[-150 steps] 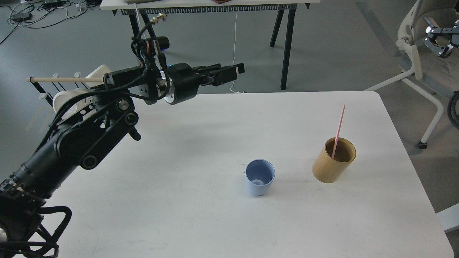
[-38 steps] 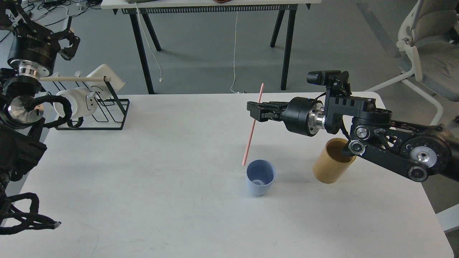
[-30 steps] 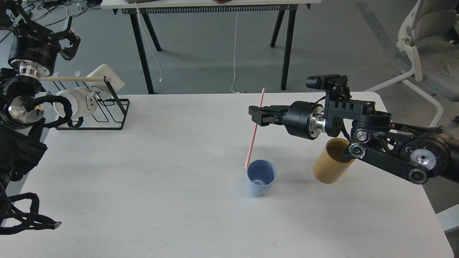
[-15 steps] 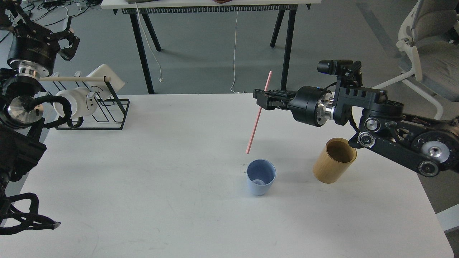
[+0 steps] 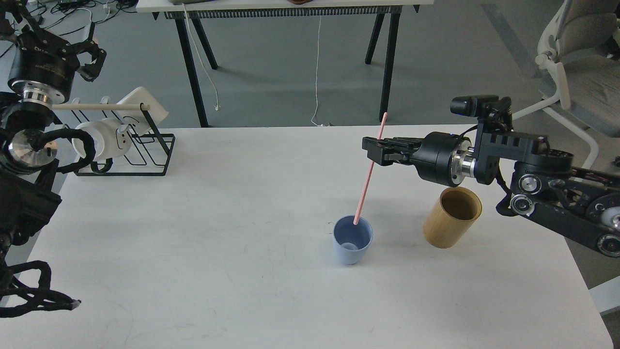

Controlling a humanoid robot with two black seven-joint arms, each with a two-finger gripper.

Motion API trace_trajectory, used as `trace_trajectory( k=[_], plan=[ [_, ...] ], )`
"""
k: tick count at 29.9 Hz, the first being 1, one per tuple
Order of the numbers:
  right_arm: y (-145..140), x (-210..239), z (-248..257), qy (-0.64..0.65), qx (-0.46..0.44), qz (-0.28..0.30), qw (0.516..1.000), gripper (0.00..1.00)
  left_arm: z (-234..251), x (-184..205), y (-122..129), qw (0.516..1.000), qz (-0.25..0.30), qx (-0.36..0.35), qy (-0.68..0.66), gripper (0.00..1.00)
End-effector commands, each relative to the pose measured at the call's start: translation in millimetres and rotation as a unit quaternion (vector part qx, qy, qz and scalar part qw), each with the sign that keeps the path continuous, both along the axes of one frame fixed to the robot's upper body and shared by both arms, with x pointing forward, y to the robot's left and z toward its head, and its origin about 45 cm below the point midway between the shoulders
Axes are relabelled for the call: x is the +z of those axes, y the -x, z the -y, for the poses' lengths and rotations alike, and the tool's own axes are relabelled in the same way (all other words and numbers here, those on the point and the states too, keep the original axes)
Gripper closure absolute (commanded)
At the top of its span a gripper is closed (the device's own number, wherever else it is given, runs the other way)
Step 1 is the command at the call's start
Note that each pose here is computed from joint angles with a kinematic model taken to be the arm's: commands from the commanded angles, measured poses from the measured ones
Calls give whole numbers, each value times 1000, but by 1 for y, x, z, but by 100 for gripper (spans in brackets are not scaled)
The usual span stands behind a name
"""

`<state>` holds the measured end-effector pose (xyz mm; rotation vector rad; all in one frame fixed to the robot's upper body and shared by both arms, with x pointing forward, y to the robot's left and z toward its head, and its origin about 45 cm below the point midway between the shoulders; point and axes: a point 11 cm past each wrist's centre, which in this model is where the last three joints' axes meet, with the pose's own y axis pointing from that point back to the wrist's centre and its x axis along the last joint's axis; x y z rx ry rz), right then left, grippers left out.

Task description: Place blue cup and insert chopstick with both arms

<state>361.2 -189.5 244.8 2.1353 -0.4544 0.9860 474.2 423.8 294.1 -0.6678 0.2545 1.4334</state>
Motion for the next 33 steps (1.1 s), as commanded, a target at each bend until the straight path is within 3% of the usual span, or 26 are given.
trace_trajectory(
  k=[1, 5, 7, 10, 12, 16, 19, 27, 33],
  plan=[
    [11, -19, 0, 6, 4, -24, 1000, 98, -1, 0, 0, 1000, 0, 1, -1, 0],
    [17, -30, -4, 5, 7, -36, 999, 97, -1, 0, 0, 1000, 0, 1, -1, 0],
    [20, -34, -7, 4, 10, -40, 999, 91, -1, -1, 1, 1000, -1, 1, -1, 0],
    [22, -39, -6, 4, 8, -46, 999, 71, -1, -1, 1, 1000, -1, 0, 0, 0],
    [23, -40, -4, 3, 6, -49, 999, 53, -1, -2, 1, 1000, -2, 2, 0, 0],
    [20, -36, -5, -5, 3, -45, 999, 34, -1, -1, 1, 1000, -2, 1, 0, 0],
    [12, -22, -7, -25, -4, -31, 999, 6, -1, -1, 1, 1000, -2, 1, 0, 0],
    [-50, 70, 27, -151, -108, 48, 981, 2, 1, 0, 0, 1000, 0, -1, 1, 0],
    [-96, 105, 74, -310, -226, 18, 923, 0, 6, -2, -1, 1000, 1, -4, 4, 0]
  ],
)
